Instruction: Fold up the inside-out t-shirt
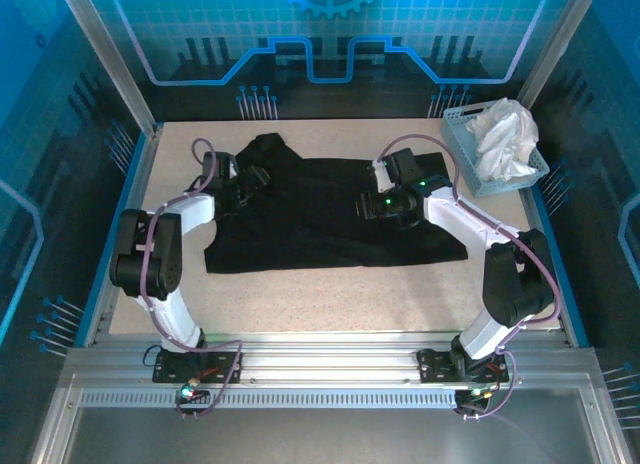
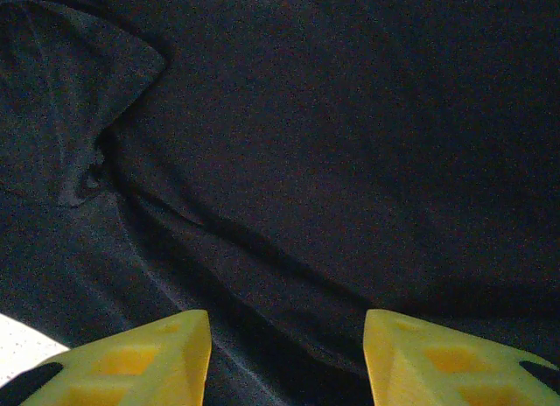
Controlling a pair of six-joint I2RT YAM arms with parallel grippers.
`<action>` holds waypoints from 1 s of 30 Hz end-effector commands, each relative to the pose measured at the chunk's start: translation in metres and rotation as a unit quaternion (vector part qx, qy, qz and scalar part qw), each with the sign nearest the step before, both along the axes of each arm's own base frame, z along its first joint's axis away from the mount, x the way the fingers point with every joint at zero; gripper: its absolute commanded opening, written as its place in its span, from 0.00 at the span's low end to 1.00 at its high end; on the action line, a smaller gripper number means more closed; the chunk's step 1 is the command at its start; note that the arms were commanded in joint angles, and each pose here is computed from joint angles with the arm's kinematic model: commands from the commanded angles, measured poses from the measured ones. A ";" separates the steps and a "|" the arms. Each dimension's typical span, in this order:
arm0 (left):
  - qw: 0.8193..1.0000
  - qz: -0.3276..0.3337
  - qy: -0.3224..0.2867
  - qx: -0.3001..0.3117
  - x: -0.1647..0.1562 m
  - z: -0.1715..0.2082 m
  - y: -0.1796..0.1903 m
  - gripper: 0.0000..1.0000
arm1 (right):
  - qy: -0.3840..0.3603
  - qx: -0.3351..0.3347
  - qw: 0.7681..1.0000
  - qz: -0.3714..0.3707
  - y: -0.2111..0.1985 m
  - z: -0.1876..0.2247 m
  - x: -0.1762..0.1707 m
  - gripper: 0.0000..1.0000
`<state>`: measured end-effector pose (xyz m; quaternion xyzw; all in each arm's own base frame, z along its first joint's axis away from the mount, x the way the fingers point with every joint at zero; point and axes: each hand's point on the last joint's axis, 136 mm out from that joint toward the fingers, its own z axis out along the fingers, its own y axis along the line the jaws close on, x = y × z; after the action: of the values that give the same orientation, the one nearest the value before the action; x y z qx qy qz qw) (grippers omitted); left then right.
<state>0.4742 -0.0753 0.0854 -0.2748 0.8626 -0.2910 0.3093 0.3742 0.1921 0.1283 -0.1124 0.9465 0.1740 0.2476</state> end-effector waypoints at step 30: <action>0.999 0.017 -0.028 -0.029 -0.016 0.029 -0.003 0.67 | 0.109 -0.045 0.976 -0.184 -0.141 -0.054 -0.010 0.51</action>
<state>0.4861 -0.0673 0.0983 -0.2891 0.8522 -0.2920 0.3238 0.3773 0.0963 0.1078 0.0015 0.9659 0.1223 0.2280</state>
